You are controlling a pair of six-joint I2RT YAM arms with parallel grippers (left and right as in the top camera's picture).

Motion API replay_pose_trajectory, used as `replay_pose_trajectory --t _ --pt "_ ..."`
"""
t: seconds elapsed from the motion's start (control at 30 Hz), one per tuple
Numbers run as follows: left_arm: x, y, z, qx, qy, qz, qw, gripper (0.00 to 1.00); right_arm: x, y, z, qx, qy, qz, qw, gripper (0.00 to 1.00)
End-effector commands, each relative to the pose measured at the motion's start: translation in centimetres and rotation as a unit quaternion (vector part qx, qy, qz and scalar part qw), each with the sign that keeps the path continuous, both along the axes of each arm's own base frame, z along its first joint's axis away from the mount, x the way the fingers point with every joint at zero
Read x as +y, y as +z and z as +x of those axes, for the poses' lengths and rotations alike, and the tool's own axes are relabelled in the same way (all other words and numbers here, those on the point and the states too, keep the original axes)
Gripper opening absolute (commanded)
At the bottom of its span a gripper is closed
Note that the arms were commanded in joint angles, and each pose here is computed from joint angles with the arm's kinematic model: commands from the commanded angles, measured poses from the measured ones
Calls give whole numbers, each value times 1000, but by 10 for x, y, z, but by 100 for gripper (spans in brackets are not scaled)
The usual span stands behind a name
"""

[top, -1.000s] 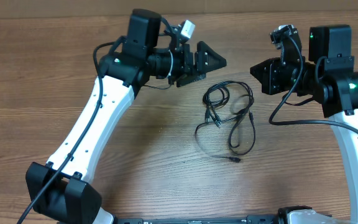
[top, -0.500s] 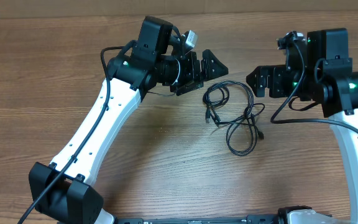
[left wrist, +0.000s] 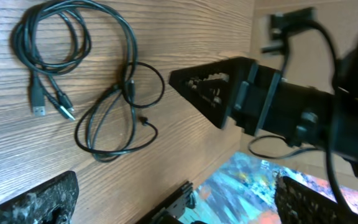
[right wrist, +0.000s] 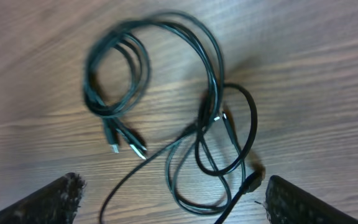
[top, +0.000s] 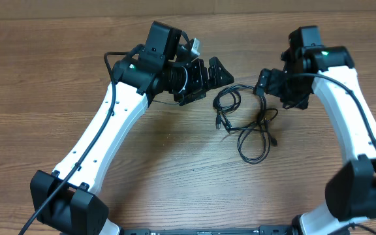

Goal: Untangle cables
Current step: 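Lower both grippers toward the loose cables on the table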

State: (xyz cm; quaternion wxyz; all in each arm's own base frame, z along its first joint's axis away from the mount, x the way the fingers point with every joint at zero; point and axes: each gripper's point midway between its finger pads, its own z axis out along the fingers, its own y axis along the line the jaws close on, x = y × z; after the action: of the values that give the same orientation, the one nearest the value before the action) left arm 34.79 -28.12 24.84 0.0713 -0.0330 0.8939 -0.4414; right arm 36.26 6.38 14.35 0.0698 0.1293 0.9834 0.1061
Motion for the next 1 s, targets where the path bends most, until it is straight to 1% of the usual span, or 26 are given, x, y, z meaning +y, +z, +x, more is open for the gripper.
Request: replay_pose_trajectory --t 0.0,0.13,0.33,0.47,0.5,0.53,0.57,0.6,0.63,0.67,0.73,0.87,0.97 --pt "6 -3 6 -13 10 18 1000 100 -1 -28 -3 53 -34 -5 998 87" --pt "6 -3 6 -16 8 20 1000 100 -1 -42 -7 81 -36 -8 996 85" --pt "12 -10 6 -9 20 40 999 100 -17 -60 -18 106 -91 -46 989 85" --pt "19 -17 6 -3 32 63 998 100 -19 -77 -18 104 -118 -42 987 85" --pt "19 -18 6 -3 33 64 997 100 -18 -84 -17 101 -127 -34 986 81" --pt "19 -18 6 -2 33 64 997 100 -15 -89 -16 98 -130 -25 986 73" --pt "19 -18 6 -3 33 64 997 100 -11 -93 -15 94 -129 -11 987 63" --pt "19 -18 6 -3 33 64 997 100 -8 -95 -13 91 -128 -2 988 57" --pt "19 -18 6 -3 33 64 997 100 -5 -98 -11 85 -127 8 988 43" --pt "19 -18 6 -3 33 64 997 100 -4 -99 -9 82 -127 10 988 33" --pt "19 -18 6 -3 33 64 997 100 -4 -100 -4 72 -132 13 989 4" --pt "21 -20 5 1 35 69 997 100 -2 -94 10 44 -130 19 990 4" --pt "23 -19 6 4 39 67 997 100 8 -71 25 9 -80 42 996 4"
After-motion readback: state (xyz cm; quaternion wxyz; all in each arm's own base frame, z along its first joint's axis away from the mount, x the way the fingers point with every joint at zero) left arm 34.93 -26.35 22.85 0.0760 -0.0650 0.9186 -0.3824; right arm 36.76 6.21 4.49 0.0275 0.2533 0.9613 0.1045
